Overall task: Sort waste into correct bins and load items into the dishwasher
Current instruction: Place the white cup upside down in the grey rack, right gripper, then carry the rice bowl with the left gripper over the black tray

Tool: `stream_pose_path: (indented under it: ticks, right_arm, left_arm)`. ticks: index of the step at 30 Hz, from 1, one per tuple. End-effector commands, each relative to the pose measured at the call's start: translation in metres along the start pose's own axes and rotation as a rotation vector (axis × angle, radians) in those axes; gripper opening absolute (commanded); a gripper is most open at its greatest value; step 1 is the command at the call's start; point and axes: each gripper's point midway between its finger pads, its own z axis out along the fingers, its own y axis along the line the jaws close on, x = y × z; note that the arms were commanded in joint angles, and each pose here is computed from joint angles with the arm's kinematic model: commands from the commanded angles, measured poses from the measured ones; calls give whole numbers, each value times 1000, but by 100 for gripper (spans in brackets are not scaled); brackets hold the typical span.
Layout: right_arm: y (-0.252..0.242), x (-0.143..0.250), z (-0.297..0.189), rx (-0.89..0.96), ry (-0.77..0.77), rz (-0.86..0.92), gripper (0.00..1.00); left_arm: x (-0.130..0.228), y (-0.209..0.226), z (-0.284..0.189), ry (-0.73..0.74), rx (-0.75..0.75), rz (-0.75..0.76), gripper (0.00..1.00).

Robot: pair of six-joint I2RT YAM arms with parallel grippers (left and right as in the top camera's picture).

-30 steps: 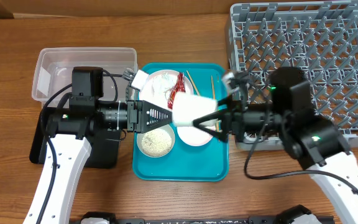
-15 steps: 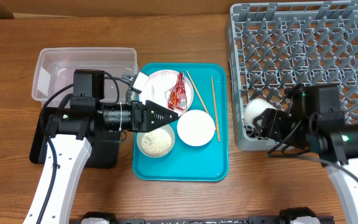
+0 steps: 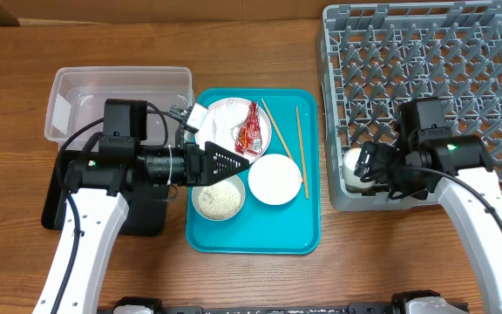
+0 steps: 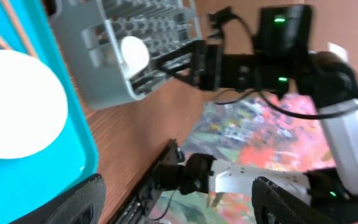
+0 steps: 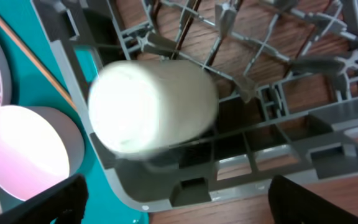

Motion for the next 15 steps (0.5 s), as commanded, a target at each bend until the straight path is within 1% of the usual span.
stream_pose_path:
  ticks: [1,2,5,8,9,11,13,15]
  right_arm:
    - [14,-20,-34,-63,-117,-10,95]
    - [20,-23,-45,-93,-138,-14,95]
    - [46,-24,-74,-239,-186,-99,94]
    - [73,-16,-104,-415,-235,-198,94]
    - [78,-13,-111,-451,-245,-224,94]
    - [84,-8,-122,-503,-257,-246,95]
    - [87,-4,-127,-528,-258,-253,95]
    - [92,0,-130,-562,-244,-262,95]
  left_arm:
    - [0,15,3,-9,-135,31,77]
    - [2,24,5,-5,-192,27,78]
    - [10,53,8,11,-402,33,73]
    - [24,90,5,46,-695,45,70]
    - [28,99,5,59,-769,53,69]
    - [37,114,11,95,-881,92,68]
    - [46,127,23,140,-957,135,67]
    - [53,137,32,179,-1019,141,60]
